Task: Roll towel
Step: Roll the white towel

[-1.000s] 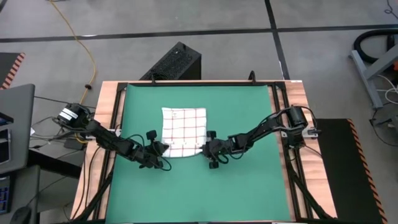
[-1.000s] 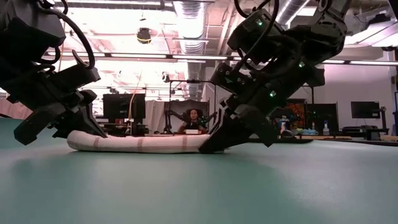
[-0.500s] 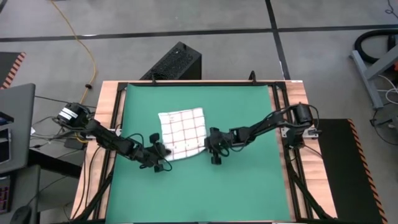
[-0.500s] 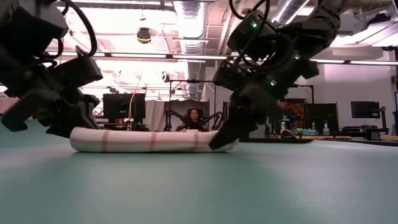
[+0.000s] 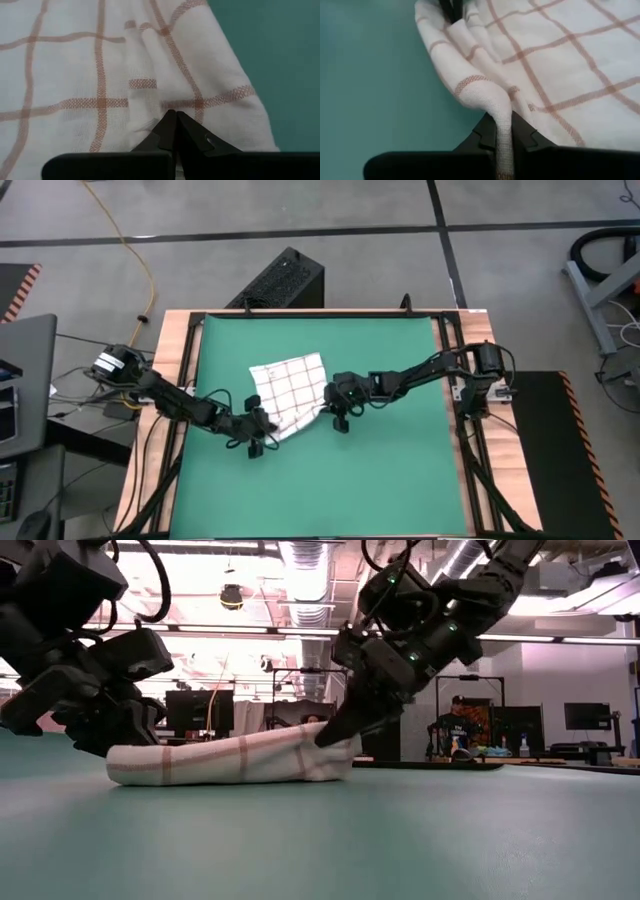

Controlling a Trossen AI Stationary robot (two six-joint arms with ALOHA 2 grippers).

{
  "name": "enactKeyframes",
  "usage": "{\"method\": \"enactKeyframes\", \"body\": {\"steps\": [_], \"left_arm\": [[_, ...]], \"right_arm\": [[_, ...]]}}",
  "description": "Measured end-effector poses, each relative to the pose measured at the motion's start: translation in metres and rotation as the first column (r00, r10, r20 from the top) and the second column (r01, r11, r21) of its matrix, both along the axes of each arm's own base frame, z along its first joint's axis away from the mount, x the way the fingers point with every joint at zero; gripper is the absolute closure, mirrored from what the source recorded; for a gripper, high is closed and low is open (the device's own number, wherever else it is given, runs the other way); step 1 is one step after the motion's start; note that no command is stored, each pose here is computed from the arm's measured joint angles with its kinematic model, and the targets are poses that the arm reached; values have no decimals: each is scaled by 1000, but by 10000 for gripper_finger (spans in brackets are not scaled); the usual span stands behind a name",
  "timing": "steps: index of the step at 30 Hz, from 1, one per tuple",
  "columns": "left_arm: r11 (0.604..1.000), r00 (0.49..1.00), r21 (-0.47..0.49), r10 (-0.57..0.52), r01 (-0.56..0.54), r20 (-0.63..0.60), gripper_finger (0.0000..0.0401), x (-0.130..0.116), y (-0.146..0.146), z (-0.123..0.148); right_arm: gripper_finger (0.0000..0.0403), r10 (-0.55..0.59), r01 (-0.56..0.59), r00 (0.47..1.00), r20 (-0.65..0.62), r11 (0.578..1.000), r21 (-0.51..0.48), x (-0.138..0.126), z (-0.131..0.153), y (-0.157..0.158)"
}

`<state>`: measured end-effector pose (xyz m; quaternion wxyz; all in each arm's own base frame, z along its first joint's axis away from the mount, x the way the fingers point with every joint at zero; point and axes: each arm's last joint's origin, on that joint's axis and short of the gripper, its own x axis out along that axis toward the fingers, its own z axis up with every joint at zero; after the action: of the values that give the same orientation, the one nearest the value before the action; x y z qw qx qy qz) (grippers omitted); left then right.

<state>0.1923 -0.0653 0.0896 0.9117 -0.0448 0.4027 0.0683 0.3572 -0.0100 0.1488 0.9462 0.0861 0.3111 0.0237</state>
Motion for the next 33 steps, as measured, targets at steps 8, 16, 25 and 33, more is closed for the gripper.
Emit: {"method": "enactKeyframes", "body": {"steps": [8,16,25,33], "left_arm": [[999,999,-30,-41,41,-1,401,2,1,1],[991,996,-97,-88,88,2,401,2,-1,4],[957,988,-249,-132,146,74,401,-11,-1,36],[954,996,-295,-28,51,82,401,-29,2,55]], "right_arm": [[372,-125,141,983,-132,983,118,5,-19,-29],[372,-195,245,959,-206,935,255,3,-29,-45],[372,-189,239,958,-216,942,235,4,-29,-37],[372,-182,232,959,-220,945,231,3,-30,-35]]}}
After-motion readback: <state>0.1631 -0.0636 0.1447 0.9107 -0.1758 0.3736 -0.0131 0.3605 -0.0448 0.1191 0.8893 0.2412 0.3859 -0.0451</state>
